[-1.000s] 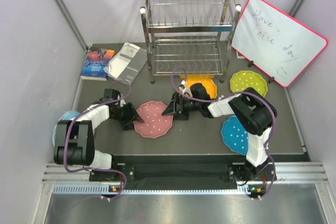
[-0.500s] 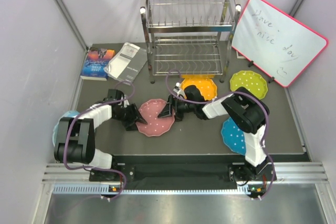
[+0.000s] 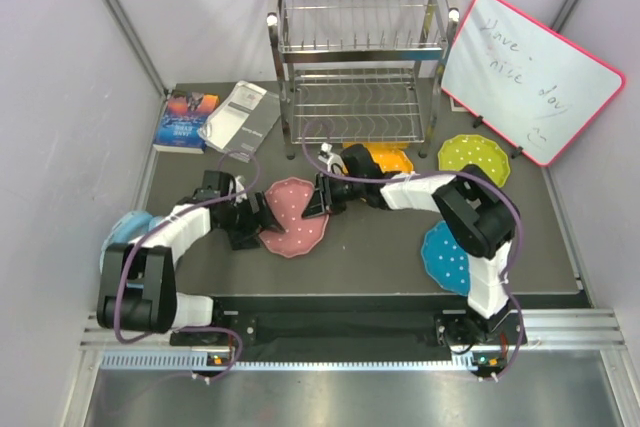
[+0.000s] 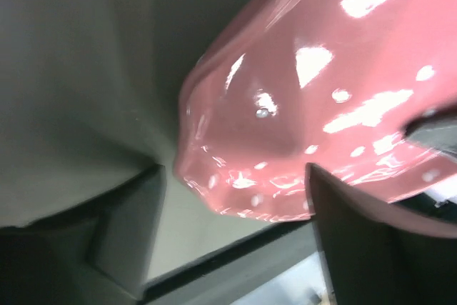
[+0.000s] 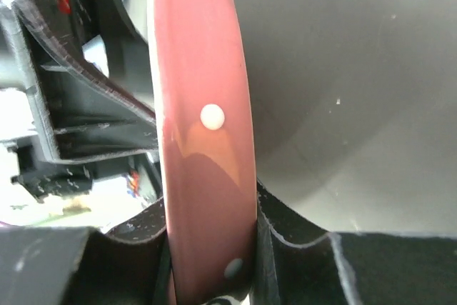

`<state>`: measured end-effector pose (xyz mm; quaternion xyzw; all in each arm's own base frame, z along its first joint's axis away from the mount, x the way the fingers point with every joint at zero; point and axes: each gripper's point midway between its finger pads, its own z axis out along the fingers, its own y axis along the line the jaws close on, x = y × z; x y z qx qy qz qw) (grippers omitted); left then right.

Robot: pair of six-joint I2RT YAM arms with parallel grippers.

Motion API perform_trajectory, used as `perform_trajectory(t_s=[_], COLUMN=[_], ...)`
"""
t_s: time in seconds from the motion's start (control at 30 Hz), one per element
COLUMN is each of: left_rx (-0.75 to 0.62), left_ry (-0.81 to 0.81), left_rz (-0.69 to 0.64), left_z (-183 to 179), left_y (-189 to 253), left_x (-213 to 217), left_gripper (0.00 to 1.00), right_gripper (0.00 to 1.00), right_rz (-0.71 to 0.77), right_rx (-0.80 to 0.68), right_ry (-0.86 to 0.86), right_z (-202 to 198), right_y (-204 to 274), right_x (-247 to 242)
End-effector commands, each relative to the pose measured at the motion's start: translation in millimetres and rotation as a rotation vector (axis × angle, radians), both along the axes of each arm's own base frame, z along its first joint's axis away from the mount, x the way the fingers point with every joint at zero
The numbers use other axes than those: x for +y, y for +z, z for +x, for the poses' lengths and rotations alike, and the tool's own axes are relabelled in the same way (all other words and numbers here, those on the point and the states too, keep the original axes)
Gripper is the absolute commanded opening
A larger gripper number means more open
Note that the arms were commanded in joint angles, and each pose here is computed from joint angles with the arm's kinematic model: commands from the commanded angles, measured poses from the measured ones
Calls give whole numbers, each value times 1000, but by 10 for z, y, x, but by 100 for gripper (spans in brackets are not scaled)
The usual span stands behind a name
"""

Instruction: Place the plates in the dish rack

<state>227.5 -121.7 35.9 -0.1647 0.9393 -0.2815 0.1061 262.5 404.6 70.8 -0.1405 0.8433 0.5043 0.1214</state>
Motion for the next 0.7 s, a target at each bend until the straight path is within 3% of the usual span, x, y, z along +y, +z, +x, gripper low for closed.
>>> perform_trajectory(t_s=[0.0, 0.03, 0.1, 0.13, 0.17, 0.27, 0.47, 0.67], left_rx=[-273, -316, -496, -554, -664, -816, -872, -871], left_ry=[-168, -186, -204, -214, -216, -237, -191, -131], left_rz=[54, 60, 88, 98, 110, 180, 324, 368], left_z=[232, 264, 456, 502, 607, 779, 1048, 1214], left_y=[434, 547, 976, 1117, 1399, 1809, 1895, 1851], left_x=[71, 94, 132, 136, 134, 195, 408, 503], left_gripper=[99, 99, 99, 99, 99, 99, 98, 96], right_gripper=[0, 0, 0, 0, 0, 0, 0, 0], right_rz=[84, 104, 26, 24, -9, -27, -44, -26], right_rx=[-315, -438, -480, -589, -582, -712, -1021, -1348], right_ry=[118, 118, 114, 95, 97, 33, -133, -556], right_z=[149, 274, 314, 457, 452, 677, 1015, 1395], right_y=[1049, 1352, 1455, 1763, 1810, 2411, 3805, 5071], right_x=[-62, -143, -331, -427, -515, -710, -960, -1379])
